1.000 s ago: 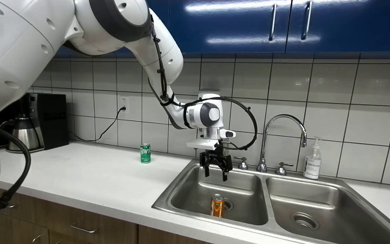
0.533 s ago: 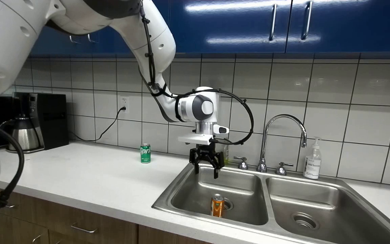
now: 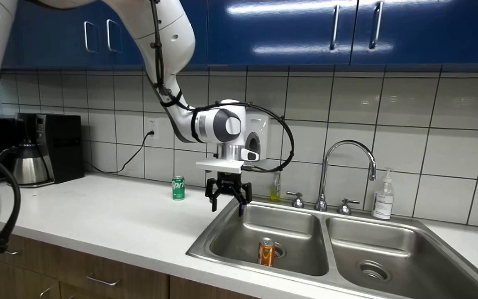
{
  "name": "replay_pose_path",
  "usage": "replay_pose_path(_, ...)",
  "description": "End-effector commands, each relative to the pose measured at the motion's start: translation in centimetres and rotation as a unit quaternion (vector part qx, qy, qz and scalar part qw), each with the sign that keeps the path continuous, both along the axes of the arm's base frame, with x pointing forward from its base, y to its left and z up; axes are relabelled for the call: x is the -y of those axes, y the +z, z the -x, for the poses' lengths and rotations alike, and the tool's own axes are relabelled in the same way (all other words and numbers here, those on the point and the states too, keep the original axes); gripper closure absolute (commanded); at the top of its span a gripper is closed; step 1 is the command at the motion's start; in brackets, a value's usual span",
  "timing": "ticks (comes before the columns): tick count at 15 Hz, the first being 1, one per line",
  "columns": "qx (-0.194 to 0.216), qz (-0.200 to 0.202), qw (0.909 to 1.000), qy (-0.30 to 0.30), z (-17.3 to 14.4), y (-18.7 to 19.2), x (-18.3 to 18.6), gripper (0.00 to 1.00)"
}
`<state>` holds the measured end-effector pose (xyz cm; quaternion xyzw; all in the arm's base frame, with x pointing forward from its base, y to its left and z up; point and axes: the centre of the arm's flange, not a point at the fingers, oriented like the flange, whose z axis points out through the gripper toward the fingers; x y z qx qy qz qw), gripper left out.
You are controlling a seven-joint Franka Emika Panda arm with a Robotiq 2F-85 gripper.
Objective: Place the orange can in the left sink
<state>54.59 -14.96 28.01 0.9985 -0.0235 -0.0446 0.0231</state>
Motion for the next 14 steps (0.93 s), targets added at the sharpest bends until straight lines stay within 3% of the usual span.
replay_pose_path(1,0.003,-0.02,0.9971,0.073,2.8,1.5,-3.2,0.0)
replay_pose_path(9,-0.005,-0.049,0.9831,0.176,5.2,2.4,-8.0,0.0)
replay_pose_path(14,-0.008,-0.04,0.9846,0.17,4.5,1.5,-8.2,0.0)
